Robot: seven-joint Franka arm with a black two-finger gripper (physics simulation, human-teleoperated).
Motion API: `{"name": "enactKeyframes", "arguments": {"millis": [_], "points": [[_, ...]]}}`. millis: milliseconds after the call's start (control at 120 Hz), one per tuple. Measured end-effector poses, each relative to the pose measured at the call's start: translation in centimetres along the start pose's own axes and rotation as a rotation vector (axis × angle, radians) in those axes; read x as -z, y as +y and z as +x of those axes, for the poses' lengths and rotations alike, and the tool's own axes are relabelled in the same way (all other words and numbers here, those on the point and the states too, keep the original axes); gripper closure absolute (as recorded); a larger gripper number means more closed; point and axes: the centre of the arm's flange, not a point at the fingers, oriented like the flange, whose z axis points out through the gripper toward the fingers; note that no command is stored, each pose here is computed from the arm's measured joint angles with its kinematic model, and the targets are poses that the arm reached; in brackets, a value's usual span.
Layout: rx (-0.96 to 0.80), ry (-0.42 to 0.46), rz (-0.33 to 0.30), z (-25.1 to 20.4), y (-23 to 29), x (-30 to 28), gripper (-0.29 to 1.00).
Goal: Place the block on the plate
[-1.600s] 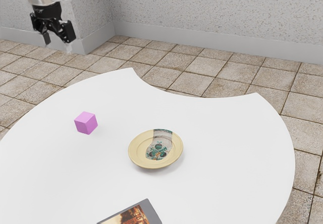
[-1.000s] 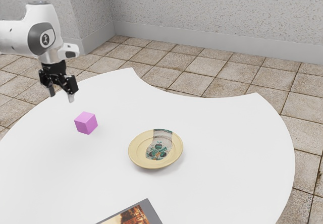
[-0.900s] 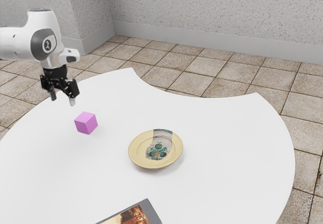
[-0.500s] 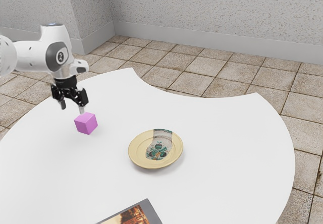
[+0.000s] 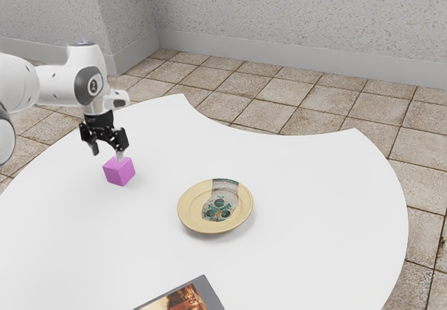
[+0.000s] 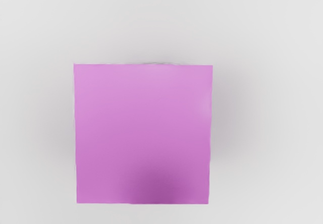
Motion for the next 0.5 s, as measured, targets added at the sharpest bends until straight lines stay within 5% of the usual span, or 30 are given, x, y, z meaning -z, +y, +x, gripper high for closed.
{"name": "enactKeyframes", "arguments": {"millis": [500], "points": [[-0.040, 0.003, -0.006, 2.0, -0.4, -3.7, 0.00]]}}
